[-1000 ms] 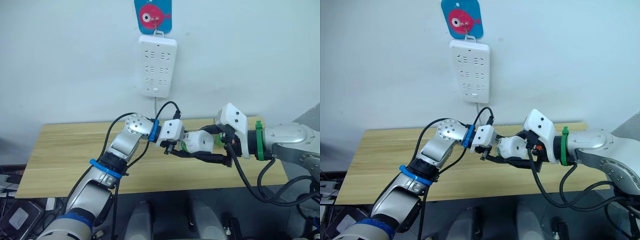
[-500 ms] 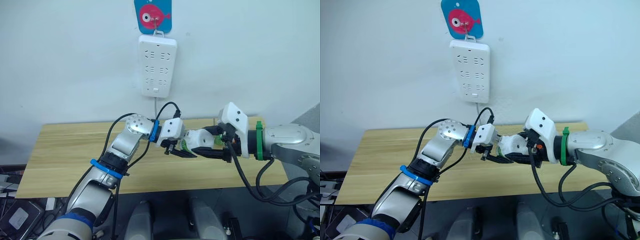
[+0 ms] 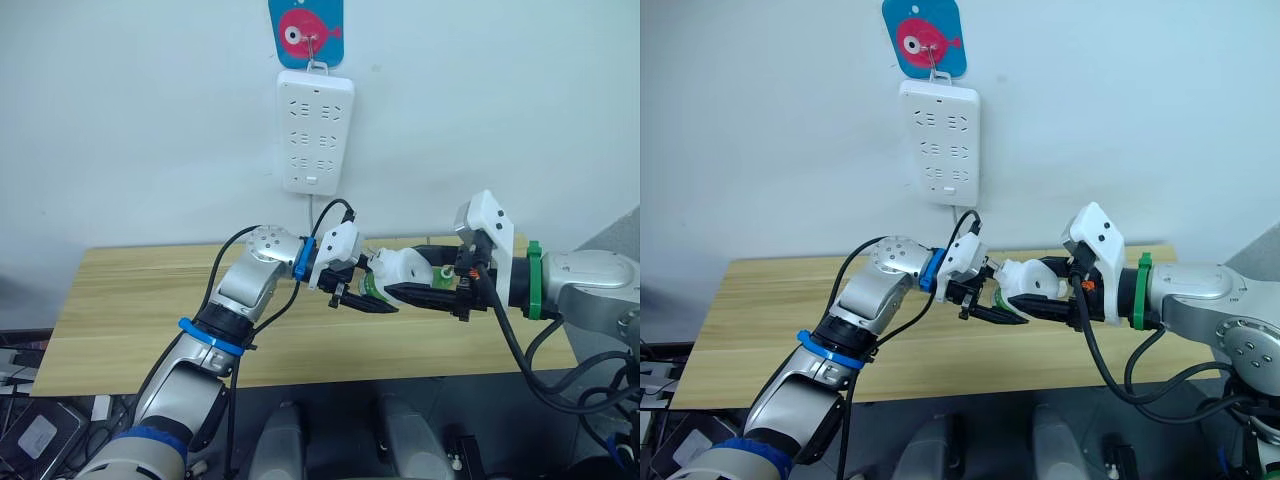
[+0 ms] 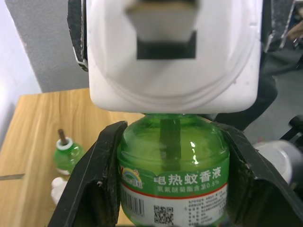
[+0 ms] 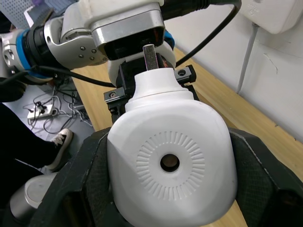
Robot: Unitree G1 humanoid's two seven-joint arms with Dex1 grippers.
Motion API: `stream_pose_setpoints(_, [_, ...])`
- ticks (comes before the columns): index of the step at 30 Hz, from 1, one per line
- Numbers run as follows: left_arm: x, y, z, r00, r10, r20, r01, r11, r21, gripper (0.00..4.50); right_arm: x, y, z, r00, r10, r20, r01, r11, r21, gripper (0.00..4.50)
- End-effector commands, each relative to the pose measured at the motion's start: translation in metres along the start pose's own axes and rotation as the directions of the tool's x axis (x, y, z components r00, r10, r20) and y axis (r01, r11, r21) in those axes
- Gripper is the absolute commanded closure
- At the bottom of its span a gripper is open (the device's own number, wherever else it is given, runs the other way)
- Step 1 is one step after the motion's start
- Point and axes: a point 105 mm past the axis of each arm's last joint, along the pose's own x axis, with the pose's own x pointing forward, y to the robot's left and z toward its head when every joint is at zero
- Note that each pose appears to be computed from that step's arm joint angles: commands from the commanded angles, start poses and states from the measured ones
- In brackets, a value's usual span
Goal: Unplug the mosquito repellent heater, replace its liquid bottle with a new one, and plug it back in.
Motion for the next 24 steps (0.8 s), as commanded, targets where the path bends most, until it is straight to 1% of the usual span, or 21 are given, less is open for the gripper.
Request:
stream_pose_setpoints(1, [-0.008, 0.003, 0.0256, 0.995, 0.017, 0.1, -0.021, 0.999, 0.046, 2.21, -0.0012, 0.0019, -0.0025, 1.0, -0.004, -0.008, 0.004, 1.0, 0.017, 1.44])
stream_pose_setpoints(12, [-0.0064, 0.0049, 0.0267, 0.996, 0.024, 0.087, -0.03, 0.998, 0.064, 2.21, -0.0014, 0.004, -0.0014, 1.0, 0.012, -0.019, -0.012, 1.0, 0.011, 1.44])
stream_pose_setpoints(15, [-0.0065, 0.0033, 0.026, 0.997, 0.009, 0.081, -0.014, 0.998, 0.055, 2.21, -0.0018, 0.004, -0.0016, 1.0, 0.015, -0.025, -0.015, 1.0, 0.005, 1.44])
stream_pose_setpoints(16, [-0.0068, 0.0034, 0.0263, 0.997, 0.008, 0.082, -0.012, 0.998, 0.054, 1.65, -0.0019, 0.0042, -0.0019, 0.999, 0.016, -0.028, -0.016, 1.0, 0.003, 1.44])
stream_pose_setpoints(18, [-0.0078, 0.002, 0.0278, 0.996, -0.007, 0.094, 0.004, 0.999, 0.033, 1.26, -0.0019, 0.0047, -0.0021, 0.999, 0.019, -0.03, -0.019, 1.0, 0.001, 1.44])
stream_pose_setpoints(22, [-0.0103, 0.0045, 0.0313, 0.994, 0.009, 0.104, -0.013, 0.999, 0.044, 0.01, -0.003, 0.0038, -0.0032, 0.999, 0.016, -0.034, -0.016, 1.0, 0.003, 1.44])
stream_pose_setpoints(24, [-0.0138, 0.0054, 0.0322, 0.994, 0.014, 0.108, -0.018, 0.999, 0.038, 0.0, -0.0043, 0.0021, -0.0038, 0.999, 0.007, -0.034, -0.007, 1.0, 0.007, 1.44])
